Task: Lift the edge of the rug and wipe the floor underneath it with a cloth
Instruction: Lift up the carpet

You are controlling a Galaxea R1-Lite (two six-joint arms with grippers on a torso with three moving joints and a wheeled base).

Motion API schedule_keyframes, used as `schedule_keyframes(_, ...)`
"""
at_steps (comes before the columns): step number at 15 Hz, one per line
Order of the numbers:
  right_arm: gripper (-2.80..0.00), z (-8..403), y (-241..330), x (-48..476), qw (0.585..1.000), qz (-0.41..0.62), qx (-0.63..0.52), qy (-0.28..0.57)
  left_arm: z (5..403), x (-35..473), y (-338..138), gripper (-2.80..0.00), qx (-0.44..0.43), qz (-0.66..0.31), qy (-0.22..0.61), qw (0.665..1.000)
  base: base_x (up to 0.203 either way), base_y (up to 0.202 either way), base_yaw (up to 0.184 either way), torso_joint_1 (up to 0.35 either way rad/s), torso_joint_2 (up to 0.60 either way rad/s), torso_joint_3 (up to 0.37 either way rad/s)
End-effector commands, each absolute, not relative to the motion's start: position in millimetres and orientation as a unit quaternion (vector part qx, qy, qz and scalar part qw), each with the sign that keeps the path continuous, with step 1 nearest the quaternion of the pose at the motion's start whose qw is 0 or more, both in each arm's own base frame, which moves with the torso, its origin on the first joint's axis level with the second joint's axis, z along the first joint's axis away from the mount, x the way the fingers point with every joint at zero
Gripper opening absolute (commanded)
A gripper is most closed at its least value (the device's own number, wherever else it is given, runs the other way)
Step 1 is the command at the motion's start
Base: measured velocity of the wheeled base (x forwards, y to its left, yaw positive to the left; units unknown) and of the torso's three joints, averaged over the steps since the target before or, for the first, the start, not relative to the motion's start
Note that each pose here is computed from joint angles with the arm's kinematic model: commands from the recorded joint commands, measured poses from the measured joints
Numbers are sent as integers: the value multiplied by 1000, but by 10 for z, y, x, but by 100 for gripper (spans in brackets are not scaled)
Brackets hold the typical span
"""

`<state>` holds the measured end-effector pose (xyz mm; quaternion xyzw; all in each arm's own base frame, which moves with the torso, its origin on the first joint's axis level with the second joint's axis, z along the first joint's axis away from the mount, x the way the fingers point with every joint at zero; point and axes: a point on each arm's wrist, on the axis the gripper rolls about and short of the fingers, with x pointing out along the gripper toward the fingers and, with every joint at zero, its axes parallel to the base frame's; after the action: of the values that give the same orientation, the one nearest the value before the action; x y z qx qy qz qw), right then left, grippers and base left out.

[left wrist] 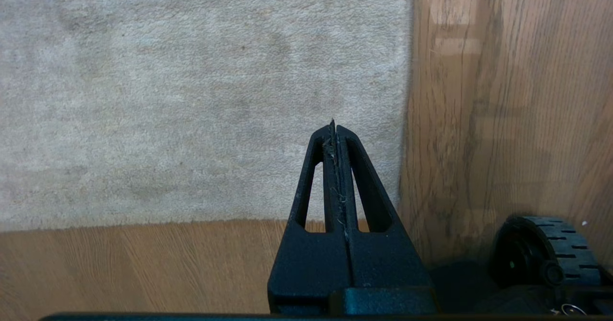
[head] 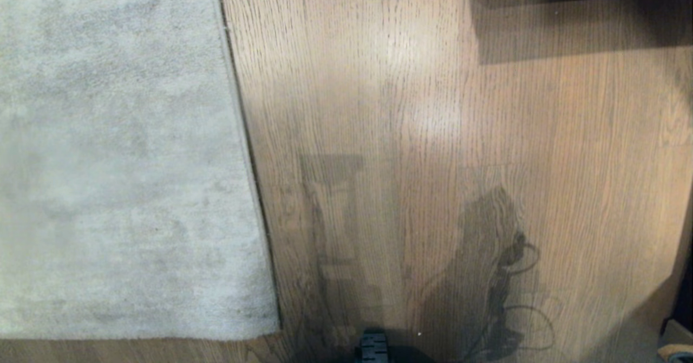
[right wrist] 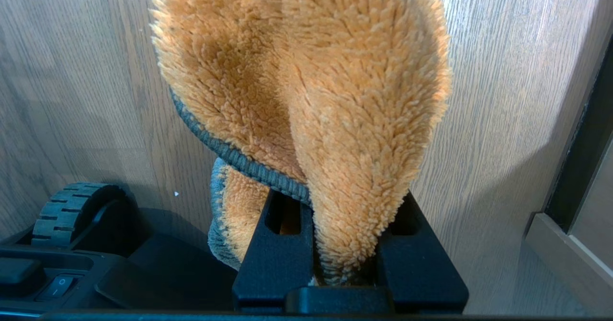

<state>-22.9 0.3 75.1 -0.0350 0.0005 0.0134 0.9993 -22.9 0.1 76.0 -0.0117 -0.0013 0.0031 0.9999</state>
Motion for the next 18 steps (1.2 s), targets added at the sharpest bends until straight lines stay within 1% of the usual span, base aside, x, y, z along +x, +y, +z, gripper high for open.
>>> schedule_keyframes(1,-280,752,3,-228,999,14,-35,1,761,-229,2,-280,-12,3,-2,1000,0,0,0,0,0,0)
schedule_keyframes(11,-280,752,3,-228,999,15,-35,1,769,-206,2,-280,-12,4,17,1000,0,0,0,0,0,0)
schedule_keyframes(18,-280,752,3,-228,999,14,-35,1,762,-230,2,-280,-12,4,2,1000,0,0,0,0,0,0)
